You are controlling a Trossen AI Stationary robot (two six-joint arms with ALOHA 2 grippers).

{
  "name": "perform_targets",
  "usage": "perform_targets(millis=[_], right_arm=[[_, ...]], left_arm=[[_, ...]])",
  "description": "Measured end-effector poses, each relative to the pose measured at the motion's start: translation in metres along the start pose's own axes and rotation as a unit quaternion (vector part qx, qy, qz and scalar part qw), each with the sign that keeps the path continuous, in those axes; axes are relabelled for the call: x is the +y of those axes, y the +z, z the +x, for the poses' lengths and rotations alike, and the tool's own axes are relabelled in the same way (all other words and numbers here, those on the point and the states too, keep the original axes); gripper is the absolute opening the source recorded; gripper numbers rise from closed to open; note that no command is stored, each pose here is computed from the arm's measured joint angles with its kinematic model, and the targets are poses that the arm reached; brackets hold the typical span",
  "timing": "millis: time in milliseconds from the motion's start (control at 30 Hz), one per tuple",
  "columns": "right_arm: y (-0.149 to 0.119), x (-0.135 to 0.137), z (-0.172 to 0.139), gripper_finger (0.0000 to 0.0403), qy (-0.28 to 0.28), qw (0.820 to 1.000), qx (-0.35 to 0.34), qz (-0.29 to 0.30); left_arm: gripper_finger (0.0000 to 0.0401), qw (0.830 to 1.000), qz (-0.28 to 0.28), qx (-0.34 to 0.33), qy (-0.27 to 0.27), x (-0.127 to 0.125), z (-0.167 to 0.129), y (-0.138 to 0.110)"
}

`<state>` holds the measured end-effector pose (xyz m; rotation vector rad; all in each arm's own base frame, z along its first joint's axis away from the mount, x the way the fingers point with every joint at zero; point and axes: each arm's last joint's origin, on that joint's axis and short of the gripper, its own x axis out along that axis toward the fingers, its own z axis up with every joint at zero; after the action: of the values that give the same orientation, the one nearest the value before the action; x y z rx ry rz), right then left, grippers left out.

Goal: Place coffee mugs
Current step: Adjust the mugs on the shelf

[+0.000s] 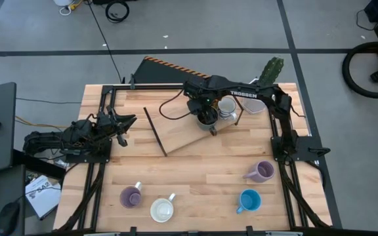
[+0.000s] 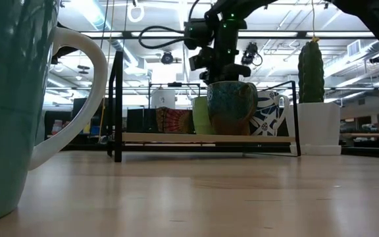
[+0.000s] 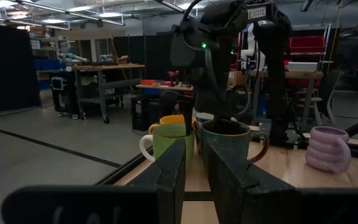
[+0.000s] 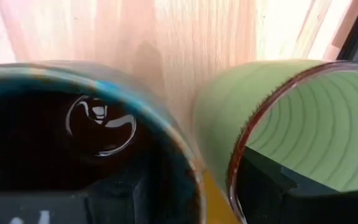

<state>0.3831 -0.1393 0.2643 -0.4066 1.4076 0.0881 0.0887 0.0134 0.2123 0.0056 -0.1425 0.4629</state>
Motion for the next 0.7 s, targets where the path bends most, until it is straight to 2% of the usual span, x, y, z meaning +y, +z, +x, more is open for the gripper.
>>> perform_targets(millis=[233,700], right_arm=[[-0.0008,-0.0005,-0.002,0.0181,-0.004,1.0,0.001,-0.001],[-0.0005,-0.0005,-0.002,0.0114,-0.007,1.0,0.001,-0.003]], left_arm=[[0.0068,1.0,0.0,0.0,0.0,0.0,0.0,0.0],[0.0068,1.0,-0.001,0.0,0.0,0.0,0.0,0.0001]])
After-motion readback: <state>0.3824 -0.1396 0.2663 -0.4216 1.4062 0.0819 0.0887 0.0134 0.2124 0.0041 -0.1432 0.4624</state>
